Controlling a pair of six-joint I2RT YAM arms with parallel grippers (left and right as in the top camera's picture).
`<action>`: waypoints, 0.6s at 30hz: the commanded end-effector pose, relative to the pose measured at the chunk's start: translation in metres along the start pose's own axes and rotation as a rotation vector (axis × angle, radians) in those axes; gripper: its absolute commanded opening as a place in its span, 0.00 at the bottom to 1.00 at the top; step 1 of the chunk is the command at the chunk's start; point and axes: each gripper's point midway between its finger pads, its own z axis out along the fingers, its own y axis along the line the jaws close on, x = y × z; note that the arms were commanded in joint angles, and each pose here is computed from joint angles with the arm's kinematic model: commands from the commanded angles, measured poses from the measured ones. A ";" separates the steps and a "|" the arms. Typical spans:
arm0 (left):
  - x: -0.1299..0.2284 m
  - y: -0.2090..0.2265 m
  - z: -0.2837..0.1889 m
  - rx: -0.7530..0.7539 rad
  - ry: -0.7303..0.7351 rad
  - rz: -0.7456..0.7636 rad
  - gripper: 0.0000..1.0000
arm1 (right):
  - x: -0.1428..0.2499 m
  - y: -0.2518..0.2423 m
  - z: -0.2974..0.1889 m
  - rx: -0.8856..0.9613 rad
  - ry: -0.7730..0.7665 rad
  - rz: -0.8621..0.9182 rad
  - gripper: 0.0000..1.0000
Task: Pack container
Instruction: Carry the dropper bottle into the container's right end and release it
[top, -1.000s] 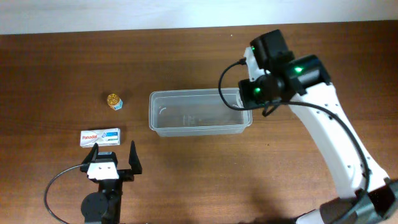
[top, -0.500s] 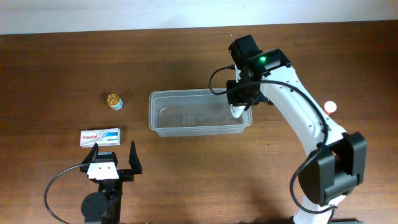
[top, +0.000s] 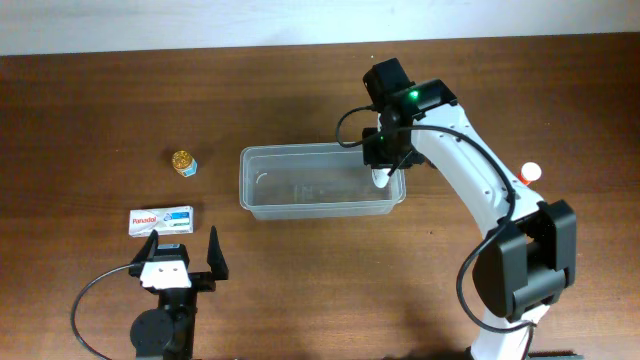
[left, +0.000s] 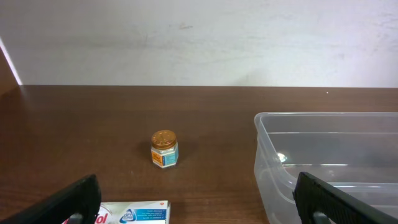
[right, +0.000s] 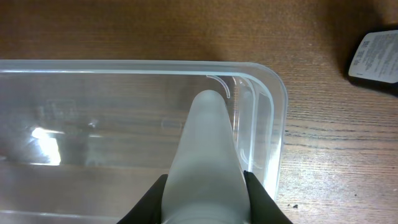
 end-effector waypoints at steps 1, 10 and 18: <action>0.000 0.002 0.000 -0.007 -0.001 0.015 0.99 | -0.004 0.002 0.010 0.022 0.002 0.015 0.13; 0.000 0.002 0.000 -0.007 -0.001 0.015 1.00 | -0.007 0.001 0.023 0.025 -0.010 0.017 0.13; 0.000 0.002 0.000 -0.007 -0.001 0.015 0.99 | -0.007 -0.002 0.027 0.046 -0.008 -0.002 0.13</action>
